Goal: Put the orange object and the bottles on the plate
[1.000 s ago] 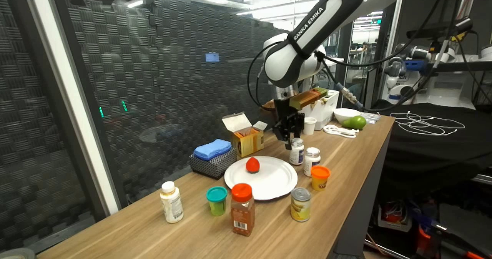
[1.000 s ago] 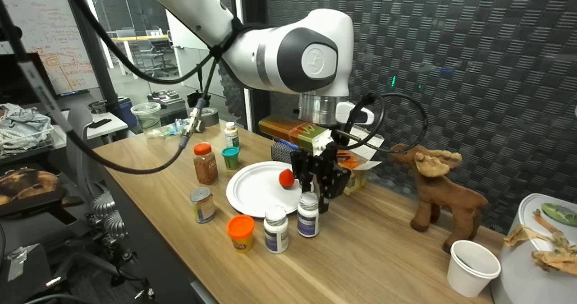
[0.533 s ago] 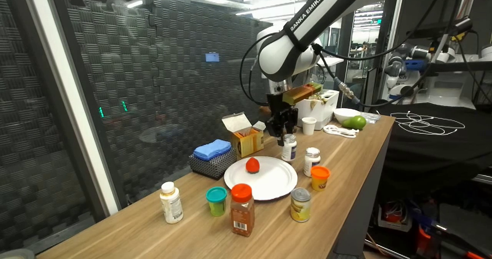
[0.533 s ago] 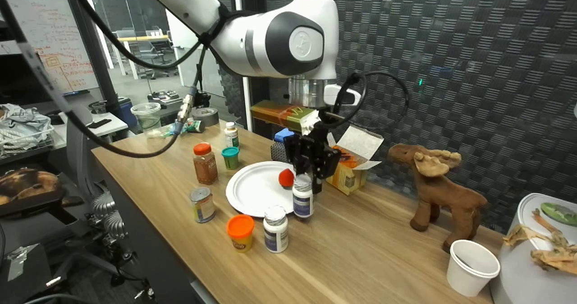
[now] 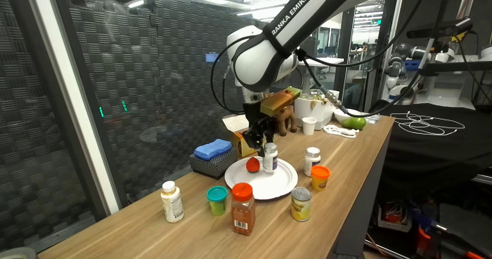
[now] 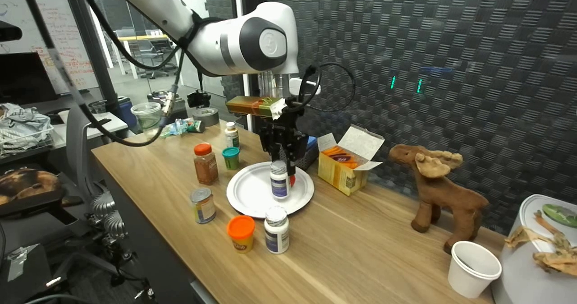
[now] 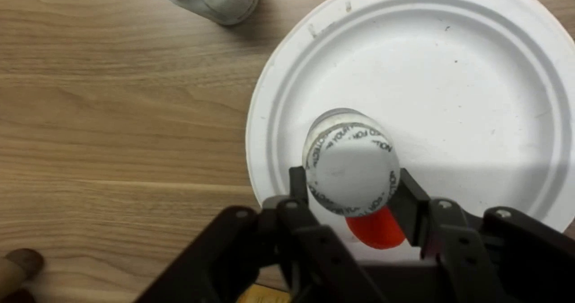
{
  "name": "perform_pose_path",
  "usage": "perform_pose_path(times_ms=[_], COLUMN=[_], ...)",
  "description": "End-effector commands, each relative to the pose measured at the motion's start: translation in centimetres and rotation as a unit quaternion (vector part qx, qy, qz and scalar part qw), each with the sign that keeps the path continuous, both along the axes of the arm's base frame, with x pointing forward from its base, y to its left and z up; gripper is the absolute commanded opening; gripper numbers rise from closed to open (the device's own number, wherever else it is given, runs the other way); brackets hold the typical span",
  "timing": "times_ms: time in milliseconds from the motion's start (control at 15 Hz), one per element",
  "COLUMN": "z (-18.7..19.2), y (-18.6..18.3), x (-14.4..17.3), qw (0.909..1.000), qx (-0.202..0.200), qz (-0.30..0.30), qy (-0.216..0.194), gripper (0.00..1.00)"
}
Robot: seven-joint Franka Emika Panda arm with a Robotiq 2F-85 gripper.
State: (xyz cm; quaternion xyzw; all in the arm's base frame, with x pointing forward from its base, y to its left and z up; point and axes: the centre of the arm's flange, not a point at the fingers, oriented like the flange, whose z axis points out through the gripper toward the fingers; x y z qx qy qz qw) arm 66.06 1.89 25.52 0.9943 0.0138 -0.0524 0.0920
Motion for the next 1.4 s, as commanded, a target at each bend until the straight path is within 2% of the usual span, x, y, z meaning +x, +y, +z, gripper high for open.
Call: perform_pose_path(times_ms=[0,267,733,933,1333], z=[-0.1,-0.6,-0.6,-0.9,-1.2], y=[1.2,0.9,-0.9,-1.6,-2.4], x=[2.6,3.8,3.6,3.7,3.8], qw=[0.9999,0.9997,0.9988,0.9988,0.9997], qx=[-0.013,-0.016,-0.036,-0.042,-0.024], qz=[0.001,-0.002,0.003,0.007,0.009], qy=[-0.011,-0.020,-0.032,-0.024,-0.002], gripper=[0.24,0.24,0.24,0.24,0.24])
